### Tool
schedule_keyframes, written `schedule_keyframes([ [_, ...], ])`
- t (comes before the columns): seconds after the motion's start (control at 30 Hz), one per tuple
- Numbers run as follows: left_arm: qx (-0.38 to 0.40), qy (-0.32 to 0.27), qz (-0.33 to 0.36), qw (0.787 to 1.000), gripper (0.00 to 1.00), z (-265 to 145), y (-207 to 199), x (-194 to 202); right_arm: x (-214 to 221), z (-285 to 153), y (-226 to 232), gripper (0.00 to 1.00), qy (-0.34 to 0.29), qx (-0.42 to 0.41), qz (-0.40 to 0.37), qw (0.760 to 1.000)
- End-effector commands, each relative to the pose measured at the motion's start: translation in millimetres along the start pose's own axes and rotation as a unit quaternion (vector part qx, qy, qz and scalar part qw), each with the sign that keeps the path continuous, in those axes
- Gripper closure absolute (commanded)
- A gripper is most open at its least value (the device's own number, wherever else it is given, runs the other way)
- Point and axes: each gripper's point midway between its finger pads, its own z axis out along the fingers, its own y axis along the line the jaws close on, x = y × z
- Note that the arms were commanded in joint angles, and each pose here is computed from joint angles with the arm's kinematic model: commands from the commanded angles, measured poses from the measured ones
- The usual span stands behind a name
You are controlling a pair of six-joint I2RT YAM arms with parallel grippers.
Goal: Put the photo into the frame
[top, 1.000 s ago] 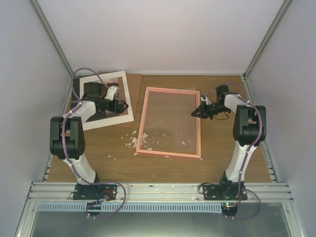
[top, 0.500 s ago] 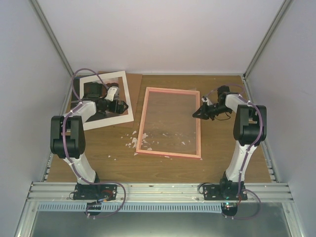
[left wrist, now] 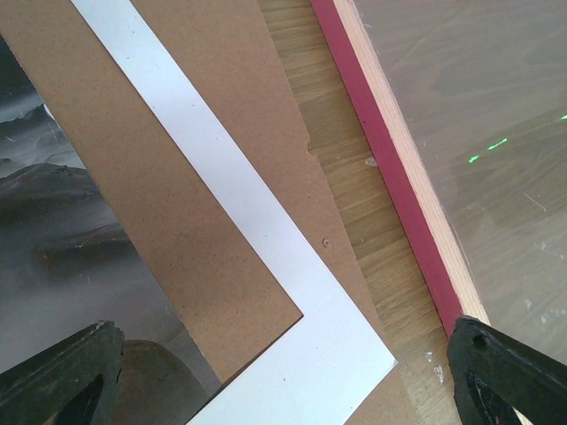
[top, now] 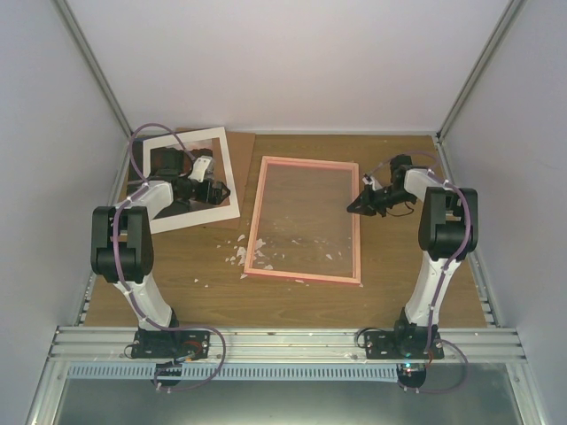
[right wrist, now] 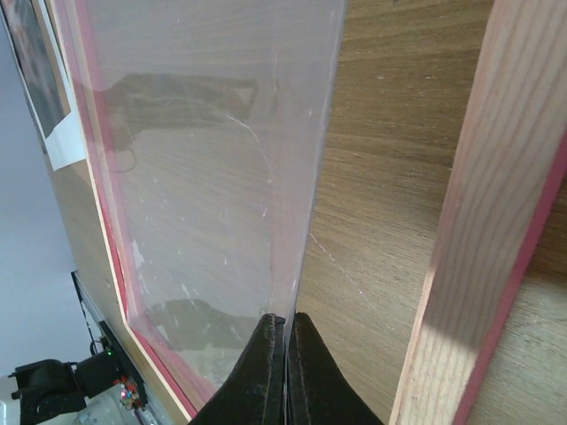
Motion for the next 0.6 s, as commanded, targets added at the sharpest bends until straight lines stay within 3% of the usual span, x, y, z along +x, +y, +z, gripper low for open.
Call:
schedule_keyframes([
  [0.0,-0.002,-0.01,0.013,1.0,0.01,4.9,1.1,-7.5,-0.6,-5.6,-6.1,1.0,-0.002,0.013,0.008,1.0],
  [0.57,0.001,-0.008,0.009,1.0,0.01,8.4,1.8,-6.1,-2.4,0.0,10.8,0.99,-0.006,-0.029,-0.006,1.0],
])
